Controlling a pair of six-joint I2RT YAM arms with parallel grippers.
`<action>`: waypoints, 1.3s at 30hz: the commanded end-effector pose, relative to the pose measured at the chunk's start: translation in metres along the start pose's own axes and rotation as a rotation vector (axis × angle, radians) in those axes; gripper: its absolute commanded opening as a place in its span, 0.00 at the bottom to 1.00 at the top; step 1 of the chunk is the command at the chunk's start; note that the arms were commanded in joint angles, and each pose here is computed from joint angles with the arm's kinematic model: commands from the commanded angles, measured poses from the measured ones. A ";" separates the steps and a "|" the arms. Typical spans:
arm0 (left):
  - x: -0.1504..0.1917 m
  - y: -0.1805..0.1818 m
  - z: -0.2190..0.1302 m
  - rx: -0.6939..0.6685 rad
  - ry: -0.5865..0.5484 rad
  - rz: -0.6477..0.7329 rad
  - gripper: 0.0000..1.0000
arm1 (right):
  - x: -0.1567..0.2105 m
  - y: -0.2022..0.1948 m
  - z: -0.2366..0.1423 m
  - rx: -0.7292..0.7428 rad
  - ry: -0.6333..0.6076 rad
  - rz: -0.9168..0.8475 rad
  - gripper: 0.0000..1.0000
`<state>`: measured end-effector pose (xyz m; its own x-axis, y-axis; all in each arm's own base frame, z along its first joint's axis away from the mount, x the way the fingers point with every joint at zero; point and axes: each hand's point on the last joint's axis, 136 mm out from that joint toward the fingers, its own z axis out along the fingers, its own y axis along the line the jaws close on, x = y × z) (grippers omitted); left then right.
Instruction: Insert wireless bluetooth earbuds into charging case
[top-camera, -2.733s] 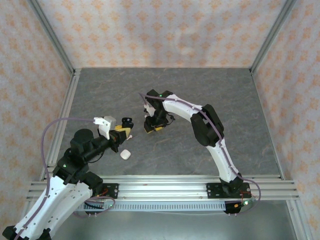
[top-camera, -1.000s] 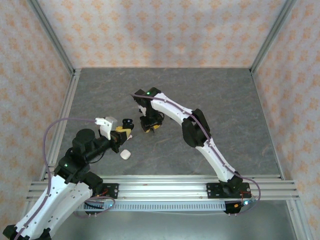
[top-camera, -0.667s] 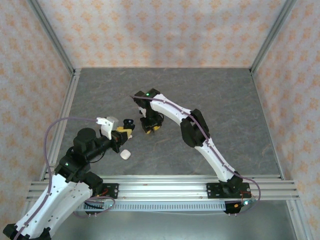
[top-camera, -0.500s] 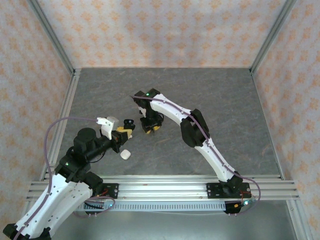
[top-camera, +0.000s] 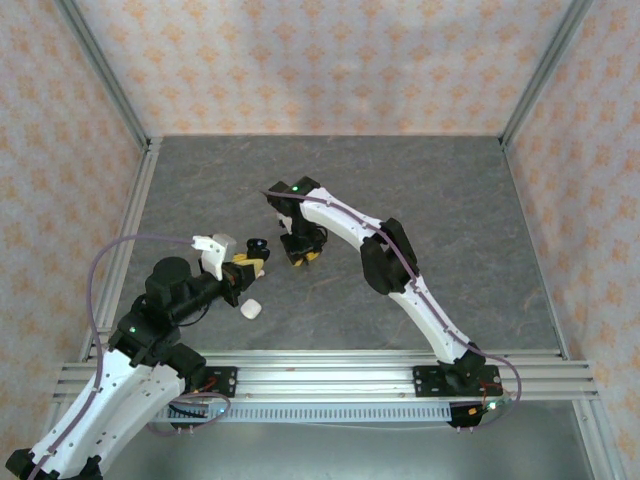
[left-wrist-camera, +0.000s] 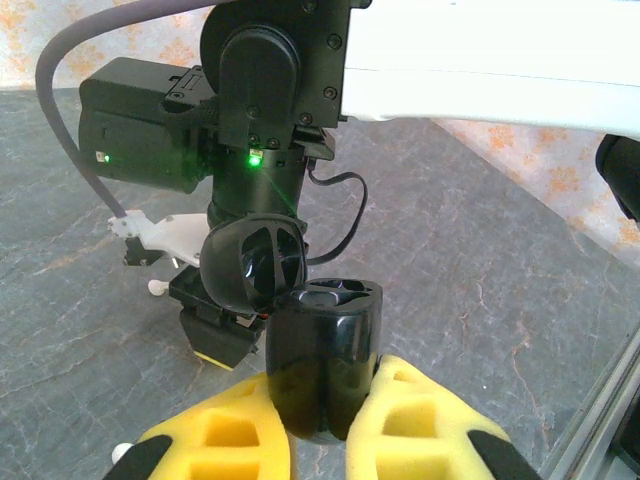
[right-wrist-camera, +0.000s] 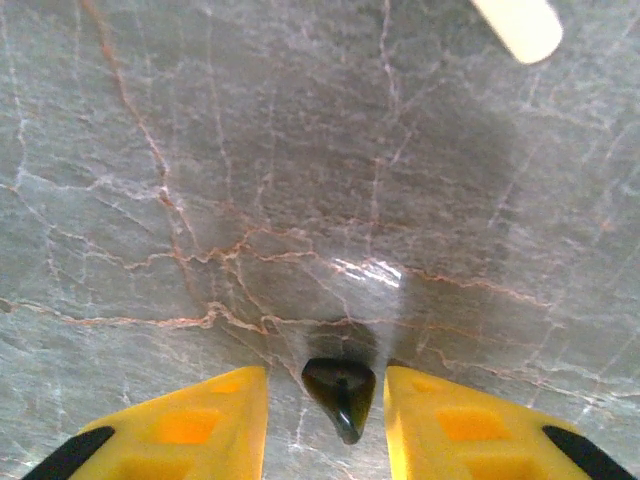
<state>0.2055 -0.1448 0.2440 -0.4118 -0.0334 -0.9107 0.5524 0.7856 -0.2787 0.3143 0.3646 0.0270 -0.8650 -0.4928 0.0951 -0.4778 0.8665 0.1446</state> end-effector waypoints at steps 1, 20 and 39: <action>-0.002 -0.003 -0.003 0.017 -0.008 0.033 0.00 | -0.004 0.004 0.001 0.007 -0.014 0.004 0.33; 0.002 -0.010 0.000 0.059 0.015 0.043 0.00 | -0.006 0.002 -0.001 0.021 -0.024 0.052 0.32; -0.001 -0.014 0.006 0.089 0.014 0.041 0.00 | 0.000 -0.002 -0.008 0.044 -0.013 0.051 0.20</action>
<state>0.2024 -0.1567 0.2351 -0.4344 0.0234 -0.9004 0.6086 0.7445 -0.2743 0.3173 0.3681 0.0267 -0.8902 -0.4469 0.0884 -0.4333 0.8905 0.1392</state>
